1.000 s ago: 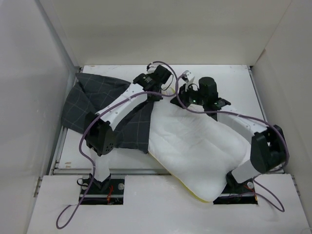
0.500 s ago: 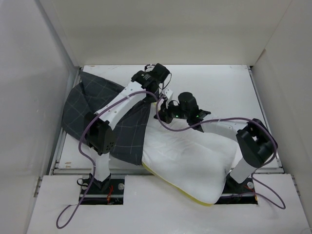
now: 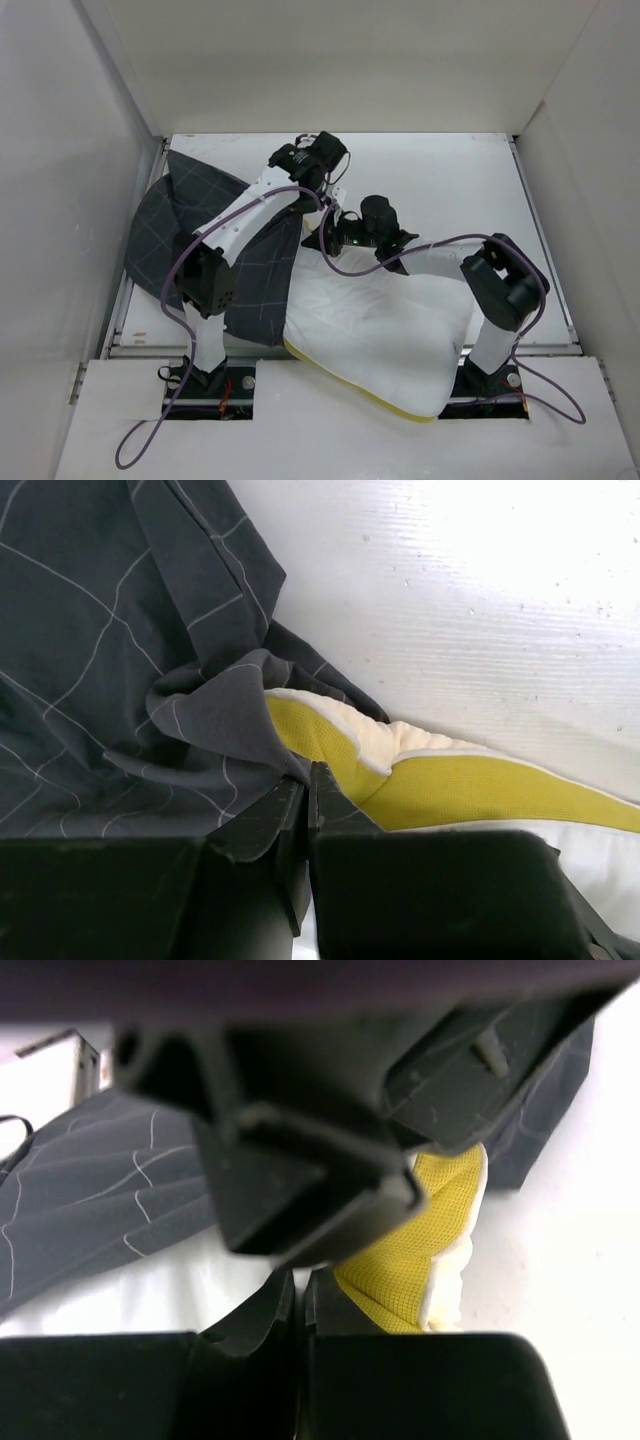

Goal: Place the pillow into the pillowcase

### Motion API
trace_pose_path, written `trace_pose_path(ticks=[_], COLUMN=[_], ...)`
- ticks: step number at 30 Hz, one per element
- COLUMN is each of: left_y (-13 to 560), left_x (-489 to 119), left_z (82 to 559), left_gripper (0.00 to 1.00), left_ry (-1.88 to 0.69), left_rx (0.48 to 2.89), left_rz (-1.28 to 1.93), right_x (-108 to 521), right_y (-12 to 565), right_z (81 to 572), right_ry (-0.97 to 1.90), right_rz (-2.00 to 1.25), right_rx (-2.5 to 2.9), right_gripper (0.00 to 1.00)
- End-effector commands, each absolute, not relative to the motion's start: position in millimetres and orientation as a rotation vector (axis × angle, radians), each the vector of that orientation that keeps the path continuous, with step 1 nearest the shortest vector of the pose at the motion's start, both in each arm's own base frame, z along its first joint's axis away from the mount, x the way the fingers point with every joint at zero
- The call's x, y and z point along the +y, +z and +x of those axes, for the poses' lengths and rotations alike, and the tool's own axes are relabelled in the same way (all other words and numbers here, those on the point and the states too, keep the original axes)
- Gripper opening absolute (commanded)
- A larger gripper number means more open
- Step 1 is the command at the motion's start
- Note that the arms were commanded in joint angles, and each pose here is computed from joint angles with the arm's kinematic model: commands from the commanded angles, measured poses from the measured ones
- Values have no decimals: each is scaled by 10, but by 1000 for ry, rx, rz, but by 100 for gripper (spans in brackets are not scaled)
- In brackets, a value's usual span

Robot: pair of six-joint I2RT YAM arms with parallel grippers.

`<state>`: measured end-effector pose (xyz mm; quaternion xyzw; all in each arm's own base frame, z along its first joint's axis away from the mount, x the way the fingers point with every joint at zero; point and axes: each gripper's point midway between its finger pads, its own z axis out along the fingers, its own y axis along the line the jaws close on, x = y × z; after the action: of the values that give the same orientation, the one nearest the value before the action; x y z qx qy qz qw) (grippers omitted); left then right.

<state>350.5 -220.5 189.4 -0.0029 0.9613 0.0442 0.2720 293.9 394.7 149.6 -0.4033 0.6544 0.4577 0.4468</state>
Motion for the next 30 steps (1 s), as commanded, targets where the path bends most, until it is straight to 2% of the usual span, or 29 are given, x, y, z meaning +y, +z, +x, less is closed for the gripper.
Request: trace_pose_path(ticks=[1,6,9,12,16,21,27,30], left_y=[2884,3103,2995,2903,2683,2455,2554,2673], left_x=[-2984,-3274,-3426,-3452,-3566,-3570,-3647,-3773], left_z=[3896,3521,3288,3086,2731,2599,2375,2172], left_gripper=[0,0,0,0,0,0,0,0], left_ry=[-348,-506,-605,-610,-641,-631,-684,-751], left_rx=[2244,2171,2178,2199,2222,2276,2258,2223], left_rz=[-21,205,320,365,480,474,545,615], right_x=[4261,4457,4541,4516,4251,3811,3447,3077], right_y=[1326,1373,1361,1437,1542,1855,1615,1551], right_z=[2057,2119,2209,2550,3015,3009,3472,3930], right_ry=[1476,1567,1566,1506,1647,1913,1793,1626], right_rz=[-1227,-1252,-1230,-1045,-779,-578,-317,-106], right_rx=[1610,1596,1603,1655,1692,1517,1623,1694], right_gripper=[0,0,0,0,0,0,0,0])
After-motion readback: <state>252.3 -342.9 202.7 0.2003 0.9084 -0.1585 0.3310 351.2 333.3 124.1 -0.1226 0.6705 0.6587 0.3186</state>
